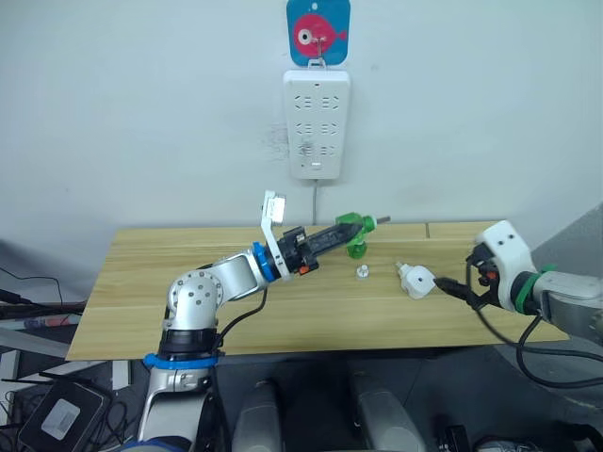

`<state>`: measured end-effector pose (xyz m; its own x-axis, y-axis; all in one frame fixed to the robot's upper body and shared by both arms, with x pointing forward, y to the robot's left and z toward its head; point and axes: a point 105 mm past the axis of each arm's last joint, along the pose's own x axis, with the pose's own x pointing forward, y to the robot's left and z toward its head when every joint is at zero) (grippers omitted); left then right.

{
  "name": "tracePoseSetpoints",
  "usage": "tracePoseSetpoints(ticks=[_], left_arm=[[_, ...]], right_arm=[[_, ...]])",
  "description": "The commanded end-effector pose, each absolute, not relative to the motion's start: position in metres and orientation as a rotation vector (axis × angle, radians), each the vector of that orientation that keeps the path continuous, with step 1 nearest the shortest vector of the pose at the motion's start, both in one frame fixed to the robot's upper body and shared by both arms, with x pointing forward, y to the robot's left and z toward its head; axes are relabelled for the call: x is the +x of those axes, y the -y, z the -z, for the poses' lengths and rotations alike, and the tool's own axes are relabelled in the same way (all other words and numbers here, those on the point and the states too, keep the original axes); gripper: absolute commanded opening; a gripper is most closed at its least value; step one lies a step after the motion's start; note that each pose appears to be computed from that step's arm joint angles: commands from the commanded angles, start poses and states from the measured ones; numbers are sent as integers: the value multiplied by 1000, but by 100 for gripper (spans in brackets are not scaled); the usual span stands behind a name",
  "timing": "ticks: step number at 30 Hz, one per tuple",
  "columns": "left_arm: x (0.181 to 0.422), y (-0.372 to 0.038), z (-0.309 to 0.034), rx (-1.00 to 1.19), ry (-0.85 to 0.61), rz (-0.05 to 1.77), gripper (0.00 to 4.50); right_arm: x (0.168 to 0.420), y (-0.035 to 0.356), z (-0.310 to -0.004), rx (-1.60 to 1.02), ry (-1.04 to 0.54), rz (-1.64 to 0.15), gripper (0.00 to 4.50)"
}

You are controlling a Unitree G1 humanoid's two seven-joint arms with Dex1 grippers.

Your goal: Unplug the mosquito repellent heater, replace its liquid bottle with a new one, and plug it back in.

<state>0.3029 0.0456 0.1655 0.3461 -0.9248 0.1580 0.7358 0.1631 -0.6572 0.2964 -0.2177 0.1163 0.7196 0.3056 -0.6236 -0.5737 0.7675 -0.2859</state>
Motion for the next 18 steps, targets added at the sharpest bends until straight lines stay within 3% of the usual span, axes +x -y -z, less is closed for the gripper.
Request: tracePoseSetpoints(ticks=[1, 6, 18], left_arm=[[297, -44, -169, -632, -235, 1259, 223], [297, -41, -164, -606, -206, 1253, 223], [290, -51, -159, -561, -166, 1225, 223]], right_arm=[[304, 220, -108, -616, -675, -518, 450], [319, 215, -97, -511, -839, -534, 450], [357, 207, -75, -503, -928, -534, 450]])
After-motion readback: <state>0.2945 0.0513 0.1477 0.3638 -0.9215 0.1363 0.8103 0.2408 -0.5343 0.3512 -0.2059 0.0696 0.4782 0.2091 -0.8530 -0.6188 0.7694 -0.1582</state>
